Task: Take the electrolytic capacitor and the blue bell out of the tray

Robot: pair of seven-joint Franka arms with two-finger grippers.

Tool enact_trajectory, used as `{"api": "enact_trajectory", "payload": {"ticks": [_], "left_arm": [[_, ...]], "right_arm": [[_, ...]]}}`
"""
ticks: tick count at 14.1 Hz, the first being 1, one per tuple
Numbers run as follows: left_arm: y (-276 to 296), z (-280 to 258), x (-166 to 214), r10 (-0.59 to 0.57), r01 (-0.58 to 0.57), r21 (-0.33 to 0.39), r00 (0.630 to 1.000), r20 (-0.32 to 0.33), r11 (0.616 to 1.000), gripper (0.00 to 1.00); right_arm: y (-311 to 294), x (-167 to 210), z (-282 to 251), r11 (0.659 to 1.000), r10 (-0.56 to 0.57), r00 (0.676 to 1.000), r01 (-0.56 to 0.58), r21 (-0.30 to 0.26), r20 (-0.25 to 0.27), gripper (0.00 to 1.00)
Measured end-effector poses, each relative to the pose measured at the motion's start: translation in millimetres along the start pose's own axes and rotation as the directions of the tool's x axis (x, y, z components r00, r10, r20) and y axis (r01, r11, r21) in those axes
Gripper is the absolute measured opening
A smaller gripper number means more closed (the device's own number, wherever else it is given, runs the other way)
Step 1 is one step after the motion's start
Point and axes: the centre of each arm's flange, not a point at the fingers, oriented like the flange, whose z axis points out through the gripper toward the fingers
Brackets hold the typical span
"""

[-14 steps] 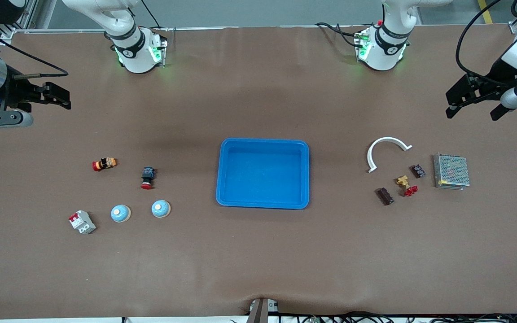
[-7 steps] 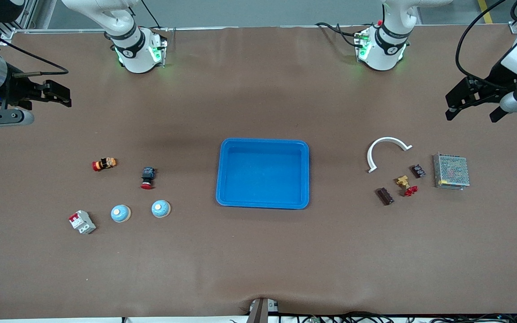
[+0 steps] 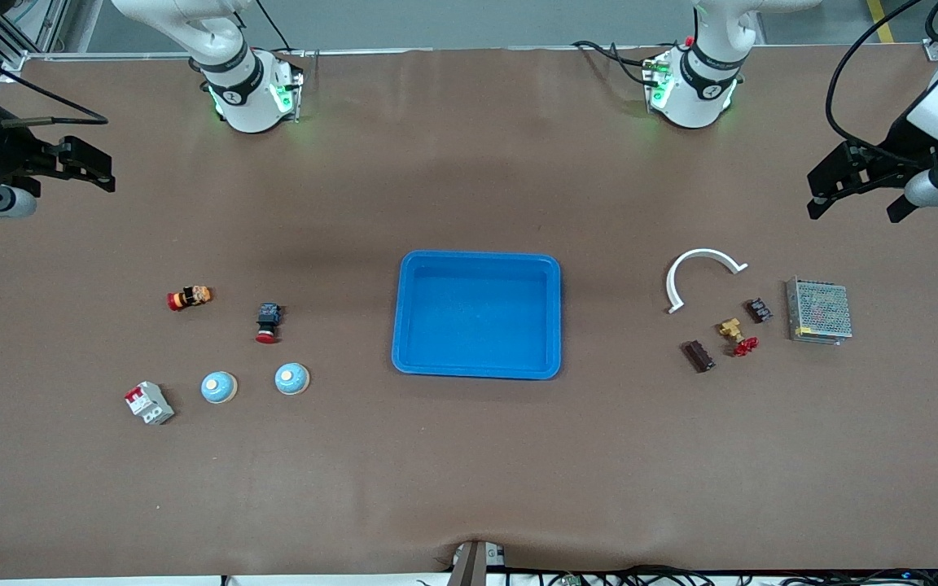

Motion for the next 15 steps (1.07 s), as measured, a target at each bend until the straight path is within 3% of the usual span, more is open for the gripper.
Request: {"api": "enact_trajectory", "payload": {"ticks": [3, 5, 9, 15], "left_arm": [[-0.4, 10.8, -3.7, 0.000, 0.000, 0.004, 0.998, 0.067, 1.000, 1.00], [0.8, 16.8, -4.3, 0.003, -0.003, 0.006, 0.995, 0.095, 1.000, 1.00], [0.4, 20.2, -5.0, 0.002, -0.003, 0.007, 0.993, 0.117, 1.000, 1.00], [-0.8, 21.3, -8.8, 0.000, -0.002, 0.010, 0.989, 0.149, 1.000, 1.00]], "right_arm": [[4.3, 0.4, -1.2, 0.999, -0.044, 0.999, 0.044, 0.000, -0.008, 1.00], [17.2, 3.4, -3.8, 0.997, -0.072, 0.997, 0.073, 0.001, -0.040, 1.00], [14.6, 7.4, -7.5, 0.996, -0.088, 0.993, 0.088, -0.005, -0.078, 1.00], [36.1, 16.2, -0.3, 0.998, -0.058, 0.995, 0.058, 0.000, -0.076, 1.00]]}}
